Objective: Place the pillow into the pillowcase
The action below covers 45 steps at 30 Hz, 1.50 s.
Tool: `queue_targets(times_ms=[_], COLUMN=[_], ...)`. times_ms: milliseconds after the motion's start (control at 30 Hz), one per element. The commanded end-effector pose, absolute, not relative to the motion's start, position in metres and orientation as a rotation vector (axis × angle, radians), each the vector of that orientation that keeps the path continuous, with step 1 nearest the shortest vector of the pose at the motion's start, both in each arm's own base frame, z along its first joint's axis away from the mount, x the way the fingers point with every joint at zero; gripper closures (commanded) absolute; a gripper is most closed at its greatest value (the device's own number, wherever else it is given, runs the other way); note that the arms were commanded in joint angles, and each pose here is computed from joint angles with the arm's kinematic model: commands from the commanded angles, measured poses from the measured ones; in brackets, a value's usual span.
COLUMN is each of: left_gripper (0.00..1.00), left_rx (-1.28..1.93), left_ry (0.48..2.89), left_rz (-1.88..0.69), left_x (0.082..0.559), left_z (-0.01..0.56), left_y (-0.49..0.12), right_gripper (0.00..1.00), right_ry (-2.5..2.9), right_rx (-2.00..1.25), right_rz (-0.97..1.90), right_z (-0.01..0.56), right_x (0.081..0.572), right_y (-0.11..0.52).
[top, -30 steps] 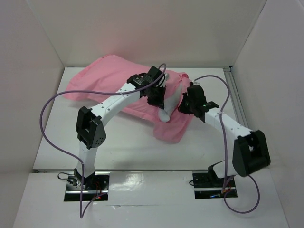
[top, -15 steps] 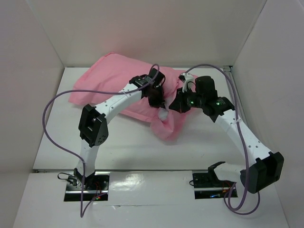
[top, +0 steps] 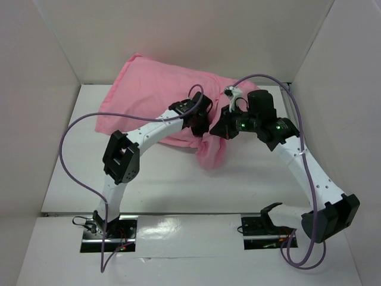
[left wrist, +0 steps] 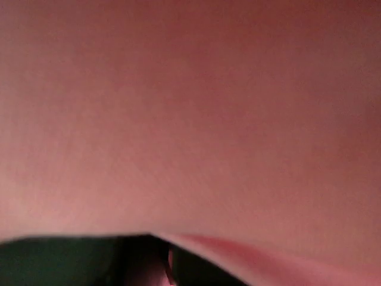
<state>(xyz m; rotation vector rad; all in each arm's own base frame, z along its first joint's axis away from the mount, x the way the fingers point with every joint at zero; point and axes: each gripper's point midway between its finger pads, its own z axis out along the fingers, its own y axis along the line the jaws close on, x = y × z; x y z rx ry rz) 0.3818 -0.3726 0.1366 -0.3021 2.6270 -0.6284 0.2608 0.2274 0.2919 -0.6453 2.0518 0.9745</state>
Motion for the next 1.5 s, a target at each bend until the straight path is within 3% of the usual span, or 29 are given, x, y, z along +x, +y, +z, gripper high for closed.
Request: queue_targets(times_ms=[0, 100, 133, 167, 333, 600, 700, 800, 833, 933, 967, 1100, 1300, 1367, 1433, 1467], left_gripper=[1.0, 1.0, 0.96, 0.77, 0.45, 0.5, 0.37, 0.36, 0.36, 0.36, 0.36, 0.34, 0.39, 0.51, 0.72, 0.95], left_rx=[-0.273, -0.153, -0.118, -0.064, 0.04, 0.062, 0.141, 0.204, 0.234, 0.264, 0.26, 0.296, 0.314, 0.3, 0.295, 0.264], left_ry=[2.386, 2.37, 2.371, 2.371, 2.358, 2.334, 2.32, 2.354, 2.398, 2.44, 2.449, 2.491, 2.497, 2.498, 2.501, 2.494], left_rz=[-0.775, -0.793, -0.797, -0.791, -0.983, -0.981, -0.875, -0.77, -0.73, -0.658, -0.638, -0.599, -0.56, -0.555, -0.567, -0.576], left_x=[0.425, 0.406, 0.4, 0.393, 0.336, 0.316, 0.325, 0.328, 0.328, 0.322, 0.324, 0.318, 0.331, 0.339, 0.342, 0.347], left_z=[0.184, 0.215, 0.222, 0.229, 0.283, 0.288, 0.28, 0.269, 0.251, 0.234, 0.228, 0.204, 0.186, 0.183, 0.183, 0.188], left_y=[-0.377, -0.367, -0.364, -0.36, -0.349, -0.331, -0.34, -0.35, -0.357, -0.36, -0.359, -0.364, -0.378, -0.378, -0.379, -0.377], right_gripper=[1.0, 1.0, 1.0, 1.0, 1.0, 1.0, 1.0, 1.0, 0.91, 0.89, 0.81, 0.79, 0.87, 0.91, 0.94, 0.97], right_ry=[2.072, 2.166, 2.181, 2.22, 2.259, 2.243, 2.3, 2.332, 2.345, 2.353, 2.353, 2.357, 2.347, 2.348, 2.358, 2.358], right_rx=[-0.636, -0.485, -0.452, -0.397, -0.231, -0.165, -0.096, -0.011, 0.012, 0.091, 0.091, 0.115, 0.085, 0.08, 0.087, 0.087], right_rz=[1.004, 0.77, 0.71, 0.659, 0.43, 0.482, 0.417, 0.353, 0.335, 0.266, 0.266, 0.3, 0.347, 0.357, 0.36, 0.36], right_z=[0.307, 0.284, 0.279, 0.269, 0.243, 0.232, 0.218, 0.211, 0.209, 0.207, 0.208, 0.204, 0.207, 0.207, 0.204, 0.203], right_x=[0.229, 0.258, 0.267, 0.273, 0.305, 0.336, 0.339, 0.338, 0.336, 0.336, 0.329, 0.325, 0.326, 0.325, 0.324, 0.324], right_y=[0.23, 0.207, 0.201, 0.193, 0.163, 0.179, 0.17, 0.156, 0.153, 0.135, 0.133, 0.125, 0.132, 0.134, 0.132, 0.132])
